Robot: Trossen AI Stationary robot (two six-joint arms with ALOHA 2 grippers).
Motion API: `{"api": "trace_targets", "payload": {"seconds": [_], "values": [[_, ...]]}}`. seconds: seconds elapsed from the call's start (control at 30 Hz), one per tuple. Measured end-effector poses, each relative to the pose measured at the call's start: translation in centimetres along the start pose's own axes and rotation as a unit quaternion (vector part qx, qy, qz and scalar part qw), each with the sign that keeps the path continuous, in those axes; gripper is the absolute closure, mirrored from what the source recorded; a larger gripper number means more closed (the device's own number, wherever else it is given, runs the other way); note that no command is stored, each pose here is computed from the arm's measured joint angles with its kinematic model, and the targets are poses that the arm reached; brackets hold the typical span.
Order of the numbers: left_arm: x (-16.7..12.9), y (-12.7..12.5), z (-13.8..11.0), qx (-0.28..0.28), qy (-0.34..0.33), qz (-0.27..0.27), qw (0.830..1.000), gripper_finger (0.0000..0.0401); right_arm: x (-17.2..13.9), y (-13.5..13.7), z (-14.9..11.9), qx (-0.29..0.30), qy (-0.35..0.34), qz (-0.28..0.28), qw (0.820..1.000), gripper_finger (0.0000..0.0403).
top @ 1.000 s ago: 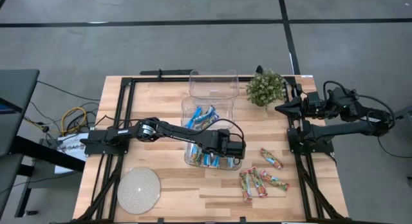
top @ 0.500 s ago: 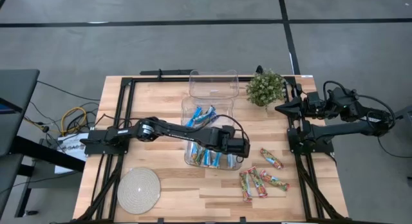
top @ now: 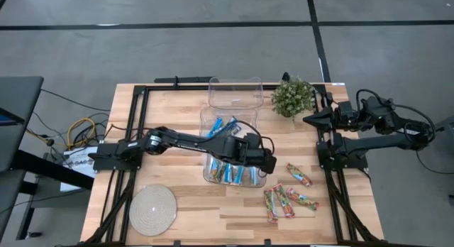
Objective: Pick and place Granola Bars by type
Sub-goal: Put the red granola bar into the top transparent bin
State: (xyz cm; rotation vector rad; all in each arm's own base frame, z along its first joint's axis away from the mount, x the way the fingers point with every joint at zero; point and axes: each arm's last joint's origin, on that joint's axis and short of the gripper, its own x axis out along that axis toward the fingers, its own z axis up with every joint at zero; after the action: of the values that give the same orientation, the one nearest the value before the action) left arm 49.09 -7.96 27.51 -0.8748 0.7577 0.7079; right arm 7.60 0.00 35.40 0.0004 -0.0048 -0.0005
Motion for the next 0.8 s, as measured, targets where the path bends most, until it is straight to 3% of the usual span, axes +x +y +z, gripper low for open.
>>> {"api": "trace_targets", "payload": {"seconds": [0.43,0.8], "values": [[-4.1,-0.4,0.8,0.103,-0.005,-0.043,0.994,0.0287,0.0,0.0,0.0,0.0,0.0,0.0,1.0,0.0403],[-8.4,0.2,1.1,0.226,0.003,-0.053,0.973,0.0287,0.0,0.0,0.0,0.0,0.0,0.0,1.0,0.0403]]}}
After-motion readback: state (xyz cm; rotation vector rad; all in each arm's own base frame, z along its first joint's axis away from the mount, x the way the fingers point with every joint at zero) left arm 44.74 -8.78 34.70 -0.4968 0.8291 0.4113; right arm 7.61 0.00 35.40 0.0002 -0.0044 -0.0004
